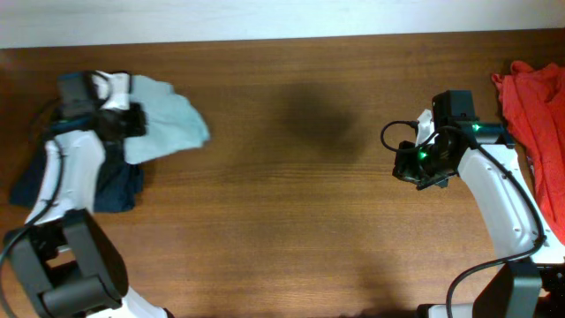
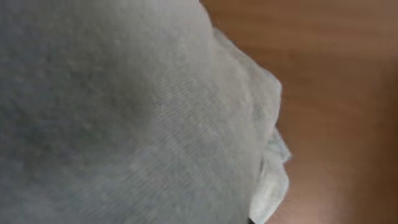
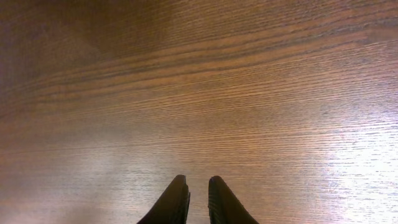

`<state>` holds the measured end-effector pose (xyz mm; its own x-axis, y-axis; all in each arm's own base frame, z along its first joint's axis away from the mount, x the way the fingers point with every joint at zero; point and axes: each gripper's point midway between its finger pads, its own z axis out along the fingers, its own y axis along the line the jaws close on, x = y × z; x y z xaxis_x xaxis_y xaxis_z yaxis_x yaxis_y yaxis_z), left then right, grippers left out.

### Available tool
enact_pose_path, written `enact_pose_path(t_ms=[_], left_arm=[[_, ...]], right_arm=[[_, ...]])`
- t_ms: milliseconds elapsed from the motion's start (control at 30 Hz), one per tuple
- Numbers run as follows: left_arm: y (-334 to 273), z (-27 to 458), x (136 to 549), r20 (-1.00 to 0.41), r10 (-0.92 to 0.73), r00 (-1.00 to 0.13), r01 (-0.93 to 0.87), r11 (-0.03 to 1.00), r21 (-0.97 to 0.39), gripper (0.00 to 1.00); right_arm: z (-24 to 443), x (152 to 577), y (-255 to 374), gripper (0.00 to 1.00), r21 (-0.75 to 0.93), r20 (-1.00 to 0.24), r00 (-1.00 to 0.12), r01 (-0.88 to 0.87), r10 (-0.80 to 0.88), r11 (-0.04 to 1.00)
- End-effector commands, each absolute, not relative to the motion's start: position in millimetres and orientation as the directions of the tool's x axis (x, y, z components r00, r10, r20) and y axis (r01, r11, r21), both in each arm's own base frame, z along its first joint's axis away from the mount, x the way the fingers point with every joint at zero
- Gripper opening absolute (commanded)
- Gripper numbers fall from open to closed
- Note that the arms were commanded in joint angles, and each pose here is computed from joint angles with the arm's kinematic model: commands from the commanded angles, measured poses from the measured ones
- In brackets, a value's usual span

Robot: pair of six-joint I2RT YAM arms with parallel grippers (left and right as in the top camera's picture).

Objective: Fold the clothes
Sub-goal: 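Carry the blue bundle left with the left gripper onto the navy garment, then release the blue bundle on the navy pile and raise the left gripper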

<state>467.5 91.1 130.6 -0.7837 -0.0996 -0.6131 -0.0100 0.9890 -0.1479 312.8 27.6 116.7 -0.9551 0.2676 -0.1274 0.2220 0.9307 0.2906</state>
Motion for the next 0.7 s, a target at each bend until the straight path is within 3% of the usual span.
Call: enact_pose_path(t_ms=[0,300,367,400,433,467,667], left_arm=[[141.1,158.7,459.6,-0.658,-0.145,-0.739,-0.089,0.989,-0.118,0.0],[221.8,137.5,409.2,-0.574,-0.329,-0.75,-0.313,0.941,-0.131,0.02],[234.9,132.7,400.1,-0.555,-0.34,-0.759,-0.362,0.929,-0.074,0.13],[240.9,131.3,396.0,-0.548,-0.345,-0.763,-0.383,0.923,-0.047,0.22],[242.3,131.0,395.2,-0.546,-0.357,-0.758,-0.396,0.917,-0.05,0.42],[242.4,131.0,395.2,-0.545,-0.374,-0.751,-0.41,0.91,-0.06,0.5],[265.7,130.6,375.9,-0.524,-0.45,-0.723,-0.548,0.836,0.038,0.71]], right_arm=[[124.9,315.6,25.9,0.18,0.292,-0.157,-0.951,0.212,0.265,0.933],[124.9,315.5,26.0,0.17,0.293,-0.156,-0.951,0.212,0.266,0.932],[124.5,313.9,26.0,0.17,0.291,-0.149,-0.952,0.215,0.266,0.932],[124.1,312.0,26.1,0.18,0.29,-0.142,-0.954,0.217,0.266,0.932],[123.7,310.3,25.9,0.18,0.287,-0.135,-0.955,0.219,0.265,0.933],[123.6,310.0,25.7,0.18,0.286,-0.134,-0.955,0.219,0.265,0.933],[122.5,304.2,25.7,0.17,0.279,-0.112,-0.959,0.222,0.261,0.934]])
